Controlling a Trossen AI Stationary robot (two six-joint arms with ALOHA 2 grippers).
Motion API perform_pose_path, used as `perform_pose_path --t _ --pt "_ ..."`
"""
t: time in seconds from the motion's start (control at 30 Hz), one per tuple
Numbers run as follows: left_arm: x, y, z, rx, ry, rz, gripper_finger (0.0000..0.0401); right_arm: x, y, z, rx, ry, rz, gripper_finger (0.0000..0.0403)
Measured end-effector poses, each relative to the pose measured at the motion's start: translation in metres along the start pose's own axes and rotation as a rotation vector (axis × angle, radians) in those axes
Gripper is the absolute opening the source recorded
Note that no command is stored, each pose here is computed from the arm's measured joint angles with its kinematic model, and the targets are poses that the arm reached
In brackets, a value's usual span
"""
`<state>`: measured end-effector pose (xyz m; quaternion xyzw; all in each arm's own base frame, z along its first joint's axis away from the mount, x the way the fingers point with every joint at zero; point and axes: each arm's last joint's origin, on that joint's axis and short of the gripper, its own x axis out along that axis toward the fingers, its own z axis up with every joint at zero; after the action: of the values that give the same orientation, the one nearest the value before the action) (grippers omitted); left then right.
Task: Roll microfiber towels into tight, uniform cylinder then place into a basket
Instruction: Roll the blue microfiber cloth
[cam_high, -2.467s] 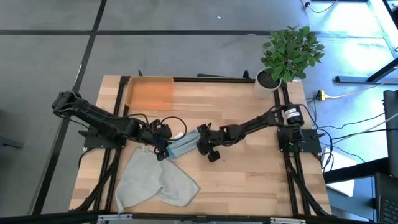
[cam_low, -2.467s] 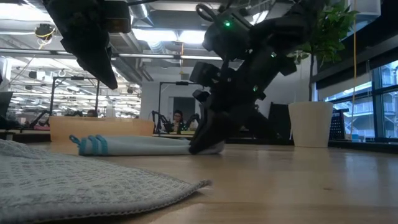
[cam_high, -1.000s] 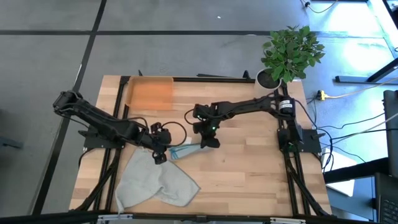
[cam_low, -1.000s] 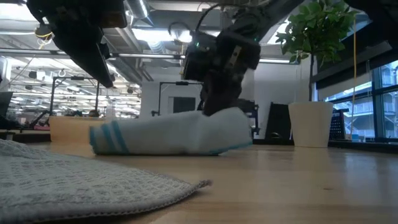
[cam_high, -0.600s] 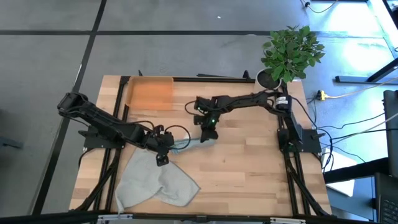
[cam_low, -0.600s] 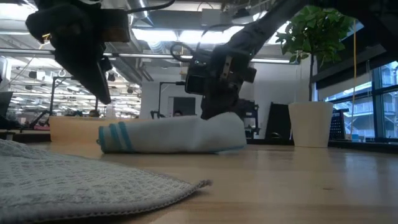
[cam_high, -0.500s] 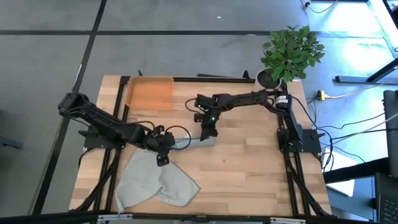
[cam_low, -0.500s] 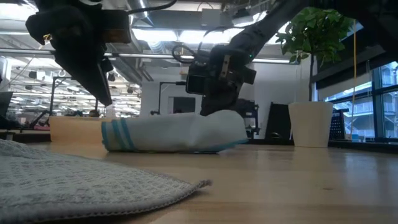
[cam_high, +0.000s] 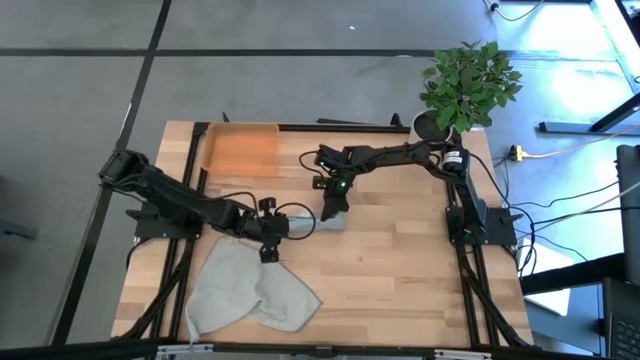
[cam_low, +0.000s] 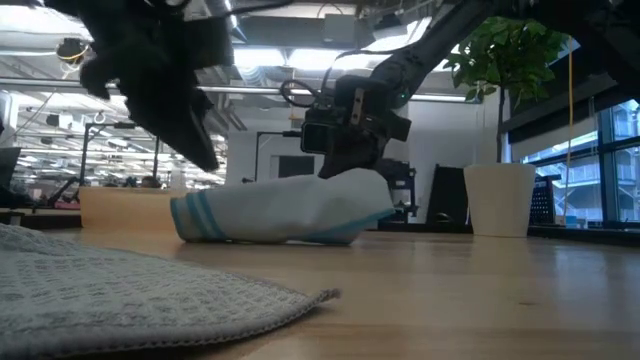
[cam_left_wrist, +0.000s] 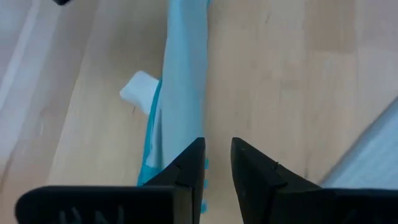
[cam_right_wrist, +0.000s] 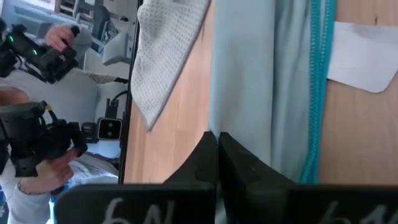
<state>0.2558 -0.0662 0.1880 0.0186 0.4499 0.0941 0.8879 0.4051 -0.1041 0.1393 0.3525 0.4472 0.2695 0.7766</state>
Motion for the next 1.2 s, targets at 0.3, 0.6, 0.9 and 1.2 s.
perform_pose_path --t 0.3,0.6,0.9,1.2 --pt "0.03 0.011 -0.001 0.023 0.064 0.068 0.0069 0.0 0.0 0.0 0.0 -0.002 -0.001 0.0004" --pt "0.037 0.037 0.003 -0.033 0.098 0.052 0.0069 0.0 0.0 0.0 -0.022 -0.002 -0.004 0.0004" --pt "0.037 0.048 0.004 0.017 0.104 0.03 0.0069 0.0 0.0 0.0 -0.023 -0.002 -0.004 0.0004" --pt "0.039 0.058 0.006 0.036 0.102 0.064 0.0069 0.0 0.0 0.0 -0.026 -0.002 -0.005 0.0004"
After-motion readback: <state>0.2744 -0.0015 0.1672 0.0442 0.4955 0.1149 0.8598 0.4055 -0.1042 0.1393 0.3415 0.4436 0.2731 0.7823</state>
